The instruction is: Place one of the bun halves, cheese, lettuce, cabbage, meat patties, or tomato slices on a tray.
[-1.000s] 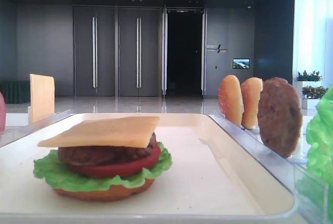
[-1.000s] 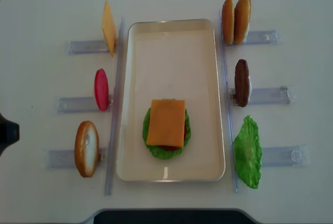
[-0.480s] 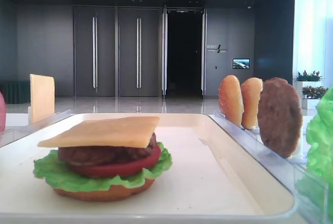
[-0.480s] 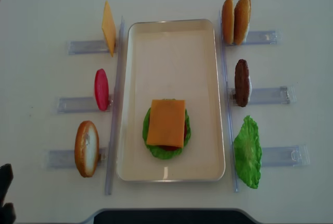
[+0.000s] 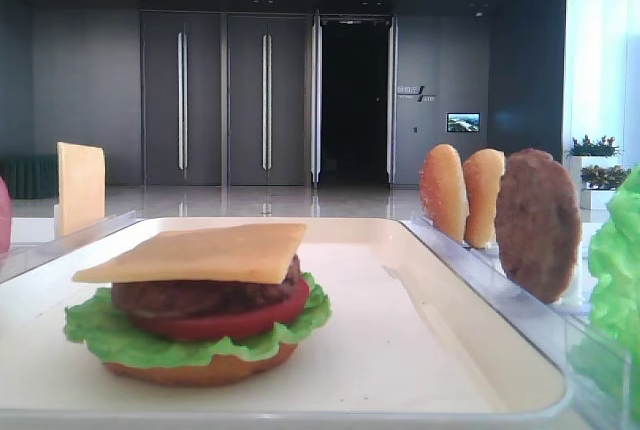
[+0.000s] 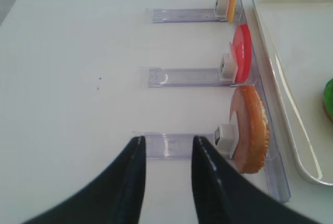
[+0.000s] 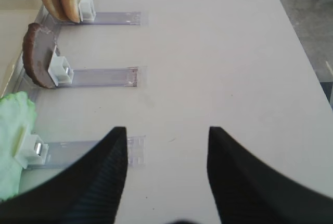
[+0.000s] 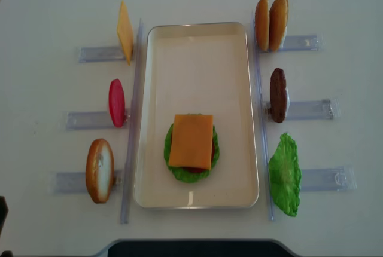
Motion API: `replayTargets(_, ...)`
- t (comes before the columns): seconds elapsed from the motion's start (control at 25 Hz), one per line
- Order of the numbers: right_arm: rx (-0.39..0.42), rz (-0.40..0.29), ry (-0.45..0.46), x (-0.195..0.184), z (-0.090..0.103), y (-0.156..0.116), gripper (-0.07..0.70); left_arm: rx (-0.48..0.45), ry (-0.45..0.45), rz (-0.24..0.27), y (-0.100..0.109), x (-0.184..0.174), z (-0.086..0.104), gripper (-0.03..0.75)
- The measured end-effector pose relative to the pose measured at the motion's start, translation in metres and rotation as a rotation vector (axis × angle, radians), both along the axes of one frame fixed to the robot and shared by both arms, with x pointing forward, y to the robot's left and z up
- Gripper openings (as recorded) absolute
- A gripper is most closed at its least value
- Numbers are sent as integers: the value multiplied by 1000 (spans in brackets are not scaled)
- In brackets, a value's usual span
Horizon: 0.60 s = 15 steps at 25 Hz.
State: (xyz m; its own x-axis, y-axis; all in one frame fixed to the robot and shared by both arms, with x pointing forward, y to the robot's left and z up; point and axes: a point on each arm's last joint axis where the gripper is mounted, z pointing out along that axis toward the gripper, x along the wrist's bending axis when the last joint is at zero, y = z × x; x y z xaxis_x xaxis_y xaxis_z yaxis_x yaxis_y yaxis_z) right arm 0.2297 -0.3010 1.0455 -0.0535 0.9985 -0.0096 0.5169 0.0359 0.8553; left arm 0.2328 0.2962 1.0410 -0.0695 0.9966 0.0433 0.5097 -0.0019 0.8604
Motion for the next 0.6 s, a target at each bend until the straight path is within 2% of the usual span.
replayTargets(0.6,0,0,0,0,0,0,368,0,-1,1,0,0,0,219)
